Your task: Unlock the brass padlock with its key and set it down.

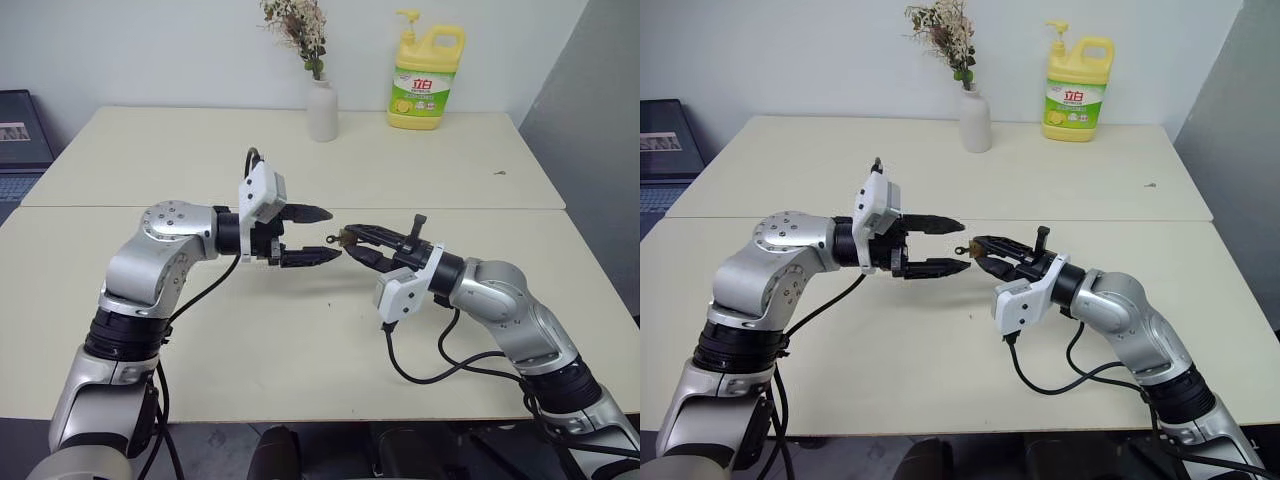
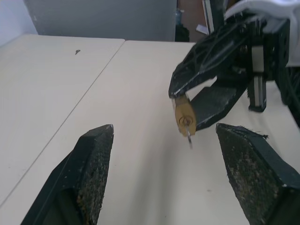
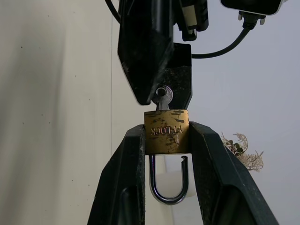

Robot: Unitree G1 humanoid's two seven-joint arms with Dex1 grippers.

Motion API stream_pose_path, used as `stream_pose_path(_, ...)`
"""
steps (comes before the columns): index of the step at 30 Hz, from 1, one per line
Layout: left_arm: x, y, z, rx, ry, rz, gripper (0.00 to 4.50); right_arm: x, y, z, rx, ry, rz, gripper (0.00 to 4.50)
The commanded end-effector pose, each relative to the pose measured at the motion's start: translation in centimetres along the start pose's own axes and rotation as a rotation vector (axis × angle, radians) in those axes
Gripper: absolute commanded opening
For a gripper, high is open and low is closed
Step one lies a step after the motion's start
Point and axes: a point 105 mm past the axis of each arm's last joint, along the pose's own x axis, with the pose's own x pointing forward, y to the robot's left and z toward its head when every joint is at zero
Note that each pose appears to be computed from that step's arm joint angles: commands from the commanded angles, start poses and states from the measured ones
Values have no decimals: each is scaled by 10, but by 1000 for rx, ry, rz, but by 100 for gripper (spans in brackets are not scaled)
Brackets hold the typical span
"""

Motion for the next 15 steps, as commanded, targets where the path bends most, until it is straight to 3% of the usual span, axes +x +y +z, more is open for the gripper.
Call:
stream_pose_path(1,-1,-6,19,-20,-48,-7,350,-1,-9,7,-15,-26,-31,93)
stream_pose_path(15,4,-10,5,-85,5,-10,350,1,-11,11,-35,-47,-37,93)
